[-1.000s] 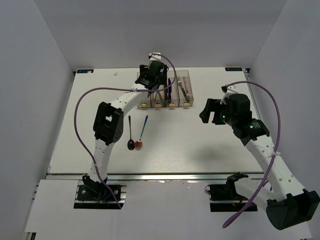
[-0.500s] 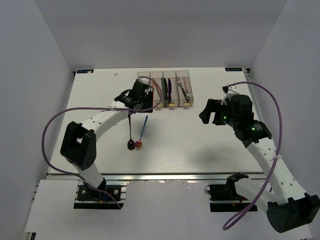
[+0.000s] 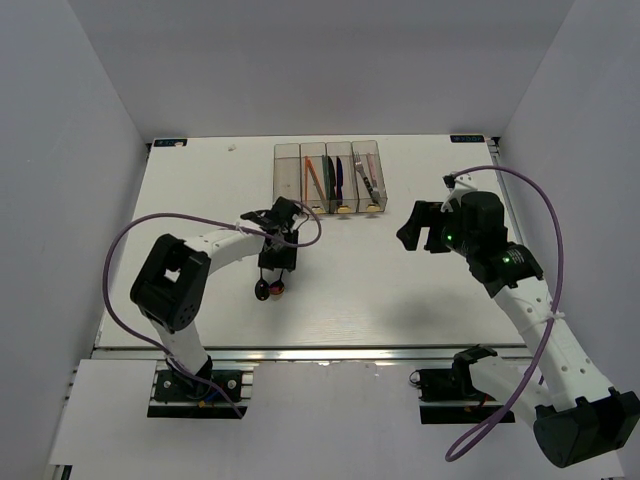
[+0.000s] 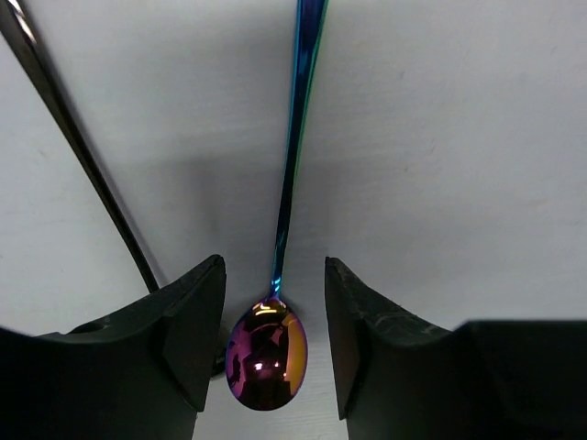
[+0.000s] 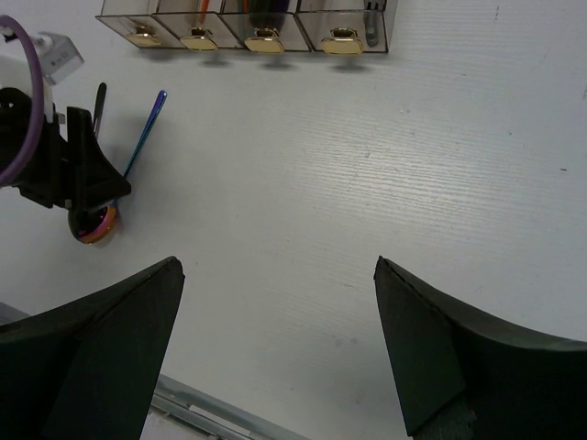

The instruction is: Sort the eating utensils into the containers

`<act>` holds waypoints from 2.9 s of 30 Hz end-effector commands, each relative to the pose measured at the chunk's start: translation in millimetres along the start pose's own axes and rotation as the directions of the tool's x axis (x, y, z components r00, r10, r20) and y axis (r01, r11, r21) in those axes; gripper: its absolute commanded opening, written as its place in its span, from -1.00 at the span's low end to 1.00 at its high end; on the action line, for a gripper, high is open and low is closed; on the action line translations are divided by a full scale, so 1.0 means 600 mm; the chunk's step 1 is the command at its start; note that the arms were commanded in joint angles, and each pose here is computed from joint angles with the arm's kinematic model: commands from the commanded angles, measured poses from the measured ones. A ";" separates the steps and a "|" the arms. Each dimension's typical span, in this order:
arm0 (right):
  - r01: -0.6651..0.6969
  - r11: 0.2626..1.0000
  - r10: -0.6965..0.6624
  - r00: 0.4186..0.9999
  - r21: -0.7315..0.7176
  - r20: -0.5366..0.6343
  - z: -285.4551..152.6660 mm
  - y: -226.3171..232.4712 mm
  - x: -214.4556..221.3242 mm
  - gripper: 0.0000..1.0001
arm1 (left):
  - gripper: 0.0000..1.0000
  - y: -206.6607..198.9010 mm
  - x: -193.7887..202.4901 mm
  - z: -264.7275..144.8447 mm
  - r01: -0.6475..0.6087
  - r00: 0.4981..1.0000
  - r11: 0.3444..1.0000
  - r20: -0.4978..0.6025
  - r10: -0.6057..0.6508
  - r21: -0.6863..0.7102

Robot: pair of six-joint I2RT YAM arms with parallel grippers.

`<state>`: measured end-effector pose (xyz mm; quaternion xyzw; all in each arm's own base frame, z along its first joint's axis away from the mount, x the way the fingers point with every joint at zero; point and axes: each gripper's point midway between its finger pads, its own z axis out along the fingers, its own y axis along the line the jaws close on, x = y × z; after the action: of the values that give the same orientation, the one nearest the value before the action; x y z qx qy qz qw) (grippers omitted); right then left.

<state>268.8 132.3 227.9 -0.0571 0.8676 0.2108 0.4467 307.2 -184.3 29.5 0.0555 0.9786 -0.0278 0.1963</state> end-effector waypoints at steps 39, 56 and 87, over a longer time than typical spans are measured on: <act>0.013 0.999 -0.011 0.998 -0.033 0.055 -0.013 0.014 -0.020 0.79 | -1.00 -0.032 -0.024 -0.085 0.047 0.990 0.997 0.128 -0.055 0.064; 0.025 1.000 -0.024 0.999 -0.014 0.046 -0.008 0.008 -0.020 0.79 | -1.00 0.008 -0.397 -0.135 0.178 0.901 0.971 0.424 -0.096 -0.160; 0.028 0.999 -0.027 0.999 -0.032 0.028 0.002 0.013 -0.015 0.79 | 0.48 0.103 -0.278 -0.080 0.239 0.937 0.956 0.300 -0.181 -0.168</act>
<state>269.3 134.1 216.0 -0.0610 0.8752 0.2072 0.4330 486.1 -150.7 98.3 -0.0323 0.9481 0.0586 0.3109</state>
